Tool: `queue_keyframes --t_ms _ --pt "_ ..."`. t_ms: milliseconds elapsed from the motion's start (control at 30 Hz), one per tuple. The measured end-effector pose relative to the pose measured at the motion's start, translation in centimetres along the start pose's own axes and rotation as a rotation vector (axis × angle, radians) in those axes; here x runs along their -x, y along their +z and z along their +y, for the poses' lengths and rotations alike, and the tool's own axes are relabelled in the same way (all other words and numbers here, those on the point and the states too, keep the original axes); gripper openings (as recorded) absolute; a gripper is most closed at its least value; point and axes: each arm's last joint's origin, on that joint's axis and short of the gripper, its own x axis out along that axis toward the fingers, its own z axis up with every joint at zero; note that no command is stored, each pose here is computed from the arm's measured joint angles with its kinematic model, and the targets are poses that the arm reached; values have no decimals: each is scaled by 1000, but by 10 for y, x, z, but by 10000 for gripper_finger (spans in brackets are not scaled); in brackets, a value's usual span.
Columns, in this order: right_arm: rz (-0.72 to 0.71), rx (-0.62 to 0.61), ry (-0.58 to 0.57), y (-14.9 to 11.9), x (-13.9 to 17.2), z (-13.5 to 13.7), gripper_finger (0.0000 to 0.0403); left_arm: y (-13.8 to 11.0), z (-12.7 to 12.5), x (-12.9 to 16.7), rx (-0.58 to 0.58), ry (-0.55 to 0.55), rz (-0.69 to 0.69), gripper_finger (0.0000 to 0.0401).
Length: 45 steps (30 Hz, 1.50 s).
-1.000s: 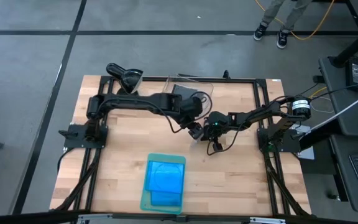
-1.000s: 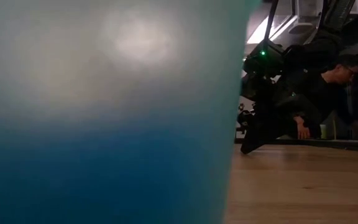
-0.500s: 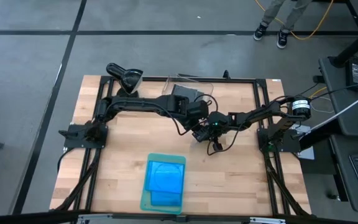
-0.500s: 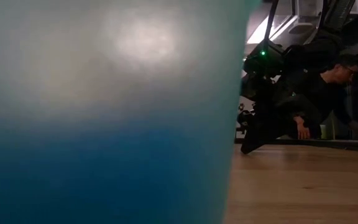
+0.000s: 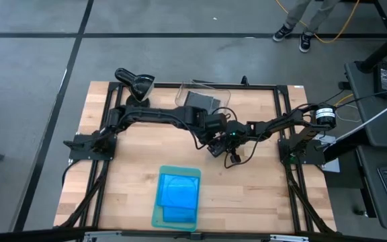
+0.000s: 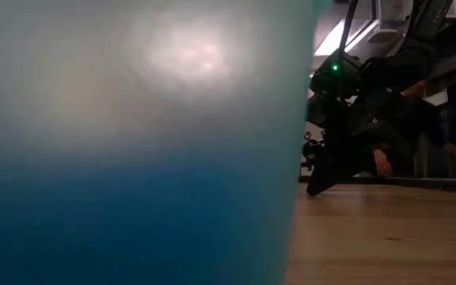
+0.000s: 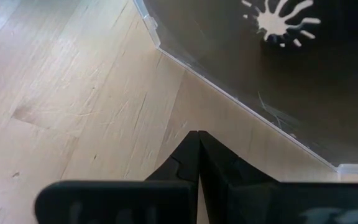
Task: Pick & place jewel cases by type
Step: Put the black cd case into the transparent bin
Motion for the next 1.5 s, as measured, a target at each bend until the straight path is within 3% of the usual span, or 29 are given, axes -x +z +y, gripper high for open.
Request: queue_keyframes --t_ms 367,567,800,1233,1333,1500 --pt "0 0 -1 0 0 0 10 1 0 -2 -11 -7 0 187" --pt "0 12 -1 0 0 0 10 3 0 -19 -10 -42 20 187" --pt "0 24 0 0 0 0 10 7 10 -18 -11 8 10 186" --pt "0 21 0 0 0 -1 10 8 14 -31 -4 -2 52 151" --pt "1 19 0 0 0 -1 10 8 16 -26 -14 35 42 147" --pt "4 -23 0 -1 0 -1 10 1 29 -18 -73 216 86 143"
